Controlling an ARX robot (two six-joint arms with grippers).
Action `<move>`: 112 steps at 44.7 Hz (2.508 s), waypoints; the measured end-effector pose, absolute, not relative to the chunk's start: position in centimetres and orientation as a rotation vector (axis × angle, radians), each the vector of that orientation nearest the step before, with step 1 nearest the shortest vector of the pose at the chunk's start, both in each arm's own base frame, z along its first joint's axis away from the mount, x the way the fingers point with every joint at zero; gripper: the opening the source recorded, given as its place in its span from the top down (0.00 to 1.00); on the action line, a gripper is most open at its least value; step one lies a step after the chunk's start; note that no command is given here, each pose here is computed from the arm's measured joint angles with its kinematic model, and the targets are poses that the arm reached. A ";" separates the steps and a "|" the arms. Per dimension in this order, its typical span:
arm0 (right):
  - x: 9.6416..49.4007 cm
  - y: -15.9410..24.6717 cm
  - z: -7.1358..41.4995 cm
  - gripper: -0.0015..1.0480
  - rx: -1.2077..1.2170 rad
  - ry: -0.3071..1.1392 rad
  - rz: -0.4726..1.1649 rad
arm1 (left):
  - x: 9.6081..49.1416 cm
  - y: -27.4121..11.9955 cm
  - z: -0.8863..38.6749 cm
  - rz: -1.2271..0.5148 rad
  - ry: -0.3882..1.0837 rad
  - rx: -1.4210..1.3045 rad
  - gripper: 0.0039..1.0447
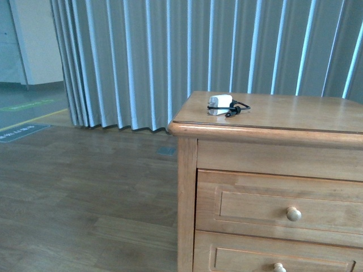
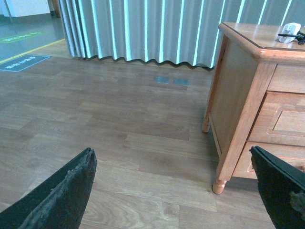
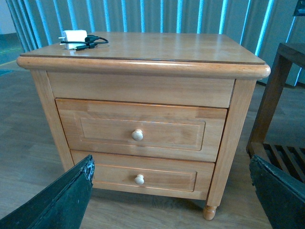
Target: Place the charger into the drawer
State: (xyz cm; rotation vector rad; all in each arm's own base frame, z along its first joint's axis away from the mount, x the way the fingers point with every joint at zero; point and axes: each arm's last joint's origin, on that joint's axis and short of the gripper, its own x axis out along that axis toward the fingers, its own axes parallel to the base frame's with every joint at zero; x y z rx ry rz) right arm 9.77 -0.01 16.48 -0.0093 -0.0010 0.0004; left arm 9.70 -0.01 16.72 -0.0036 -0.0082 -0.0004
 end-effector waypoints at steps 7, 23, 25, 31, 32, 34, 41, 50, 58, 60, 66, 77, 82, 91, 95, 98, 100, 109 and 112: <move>9.8 0.0 16.5 0.08 -0.009 -0.001 0.000 | 9.7 0.0 16.7 0.000 -0.008 -0.004 0.06; 9.8 0.0 16.5 0.08 -0.009 -0.001 0.000 | 9.7 0.0 16.7 0.000 -0.008 -0.004 0.06; 9.8 0.0 16.5 0.08 -0.009 -0.001 0.000 | 9.7 0.0 16.7 0.000 -0.008 -0.004 0.06; 9.8 0.0 16.3 0.08 -0.013 0.035 -0.032 | 9.7 0.0 16.7 0.000 -0.008 -0.004 0.06; 9.9 0.1 16.2 0.08 -0.016 0.066 -0.047 | 9.7 0.0 16.7 0.000 -0.008 -0.004 0.06; 10.2 0.2 16.0 0.08 -0.026 0.098 -0.062 | 9.7 0.0 16.7 0.000 -0.008 -0.004 0.06; 11.7 0.6 16.6 0.08 -0.054 0.120 -0.072 | 9.7 0.0 16.7 0.000 -0.008 -0.004 0.06; 15.9 1.6 16.4 0.08 -0.078 0.203 -0.086 | 9.7 0.0 16.7 0.000 -0.008 -0.004 0.06; 19.7 2.5 15.2 0.08 -0.101 0.288 -0.081 | 9.7 0.0 16.7 0.000 -0.008 -0.004 0.06; 20.8 2.8 14.8 0.08 -0.105 0.309 -0.077 | 9.7 0.0 16.7 0.000 -0.008 -0.004 0.06; 24.2 4.0 13.1 0.08 -0.128 0.376 -0.060 | 9.7 0.0 16.7 0.000 -0.008 -0.004 0.06; 29.7 6.4 10.3 0.08 -0.173 0.417 -0.060 | 9.7 0.0 16.7 0.000 -0.008 -0.004 0.06; 31.6 6.7 9.4 0.08 -0.177 0.418 -0.087 | 9.7 0.0 16.7 0.000 -0.008 -0.004 0.06; 35.6 6.2 7.5 0.08 -0.167 0.414 -0.138 | 9.7 0.0 16.7 0.000 -0.008 -0.004 0.06; 36.8 5.8 6.8 0.08 -0.162 0.412 -0.157 | 9.7 0.0 16.7 0.000 -0.008 -0.004 0.06; 37.4 5.6 6.5 0.08 -0.160 0.410 -0.165 | 9.7 0.0 16.7 0.000 -0.008 -0.004 0.06; 37.9 5.4 6.3 0.08 -0.158 0.409 -0.170 | 9.7 0.0 16.7 0.000 -0.008 -0.004 0.06; 38.8 5.4 5.7 0.08 -0.143 0.416 -0.164 | 9.7 0.0 16.7 0.000 -0.008 -0.004 0.06; 39.0 5.6 5.7 0.08 -0.139 0.413 -0.155 | 9.7 0.0 16.7 0.000 -0.008 -0.004 0.06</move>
